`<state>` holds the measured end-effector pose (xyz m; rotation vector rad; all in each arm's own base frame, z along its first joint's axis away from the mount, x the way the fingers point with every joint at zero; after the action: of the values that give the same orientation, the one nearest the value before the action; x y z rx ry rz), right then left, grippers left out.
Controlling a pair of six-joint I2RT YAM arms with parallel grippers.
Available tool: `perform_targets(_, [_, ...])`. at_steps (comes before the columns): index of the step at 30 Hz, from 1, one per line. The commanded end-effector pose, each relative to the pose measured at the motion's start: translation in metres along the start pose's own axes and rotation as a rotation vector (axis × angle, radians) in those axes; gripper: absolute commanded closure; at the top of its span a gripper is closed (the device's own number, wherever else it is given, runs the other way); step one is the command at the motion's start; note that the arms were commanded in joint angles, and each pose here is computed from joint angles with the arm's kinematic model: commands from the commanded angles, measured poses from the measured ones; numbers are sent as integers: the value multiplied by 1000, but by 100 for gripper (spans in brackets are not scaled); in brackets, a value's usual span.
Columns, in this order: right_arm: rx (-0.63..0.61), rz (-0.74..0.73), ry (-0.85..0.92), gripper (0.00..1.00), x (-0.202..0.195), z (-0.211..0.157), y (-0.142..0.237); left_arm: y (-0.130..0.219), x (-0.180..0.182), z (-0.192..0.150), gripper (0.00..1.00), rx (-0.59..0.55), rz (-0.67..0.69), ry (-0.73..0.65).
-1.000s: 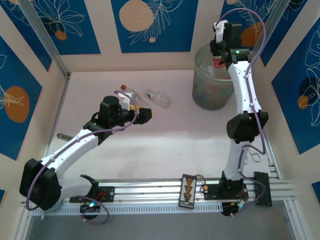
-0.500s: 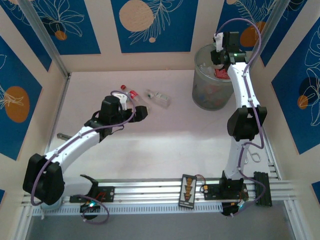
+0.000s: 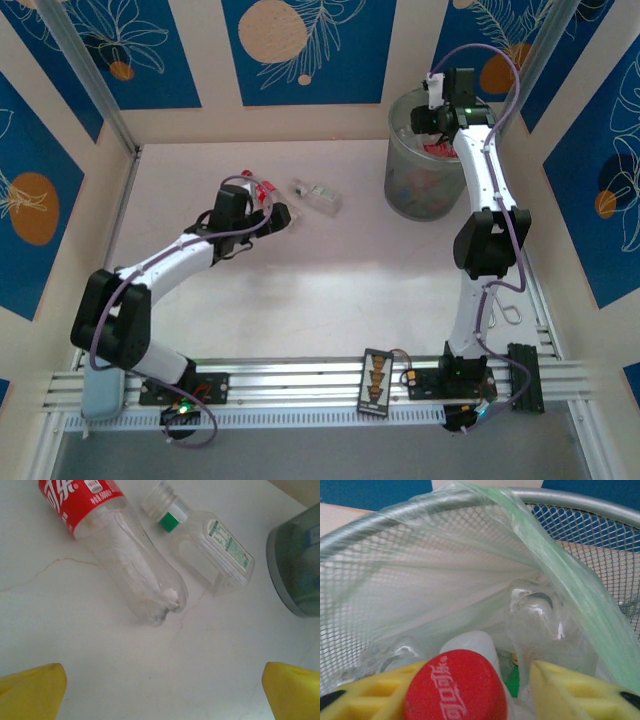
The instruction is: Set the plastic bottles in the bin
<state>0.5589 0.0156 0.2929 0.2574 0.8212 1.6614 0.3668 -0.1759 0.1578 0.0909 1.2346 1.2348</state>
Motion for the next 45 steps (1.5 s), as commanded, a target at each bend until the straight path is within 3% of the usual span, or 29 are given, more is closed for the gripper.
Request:
perform_targets(1, [-63,25,-37,40,-3,21,33,-9,-3,21,0,-54,38,31])
perform_targets(10, [-152,41,-88,20,-9,42,100,-43,9,50,0,-116,200,91])
perform_targets(19, [-158,157,-226,8,14,19,150,-74,19,66,0,-187,238,201])
perform_targets(25, [-204,321,-340,7,46,0,167,-103,32,78,0,-205,248,299])
perform_targets(34, [-184,306,-355,7,54,-27,183,-129,34,66,2,-137,201,372])
perform_targets(45, [-161,308,-372,7,58,-39,177,-121,49,26,6,-85,222,388])
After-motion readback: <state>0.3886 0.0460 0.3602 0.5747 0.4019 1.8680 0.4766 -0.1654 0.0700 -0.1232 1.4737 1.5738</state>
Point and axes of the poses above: each hand's point on the last joint's axis, 136 mm out from that joint toward the fingers, its own y axis back along the fingers, its own x axis along the line the jaws close on, z = x × y, the point moved 3 cm from there along y, back along the fingers, and after that the axes turned 14 degrees about y, right-handed, at the moved point
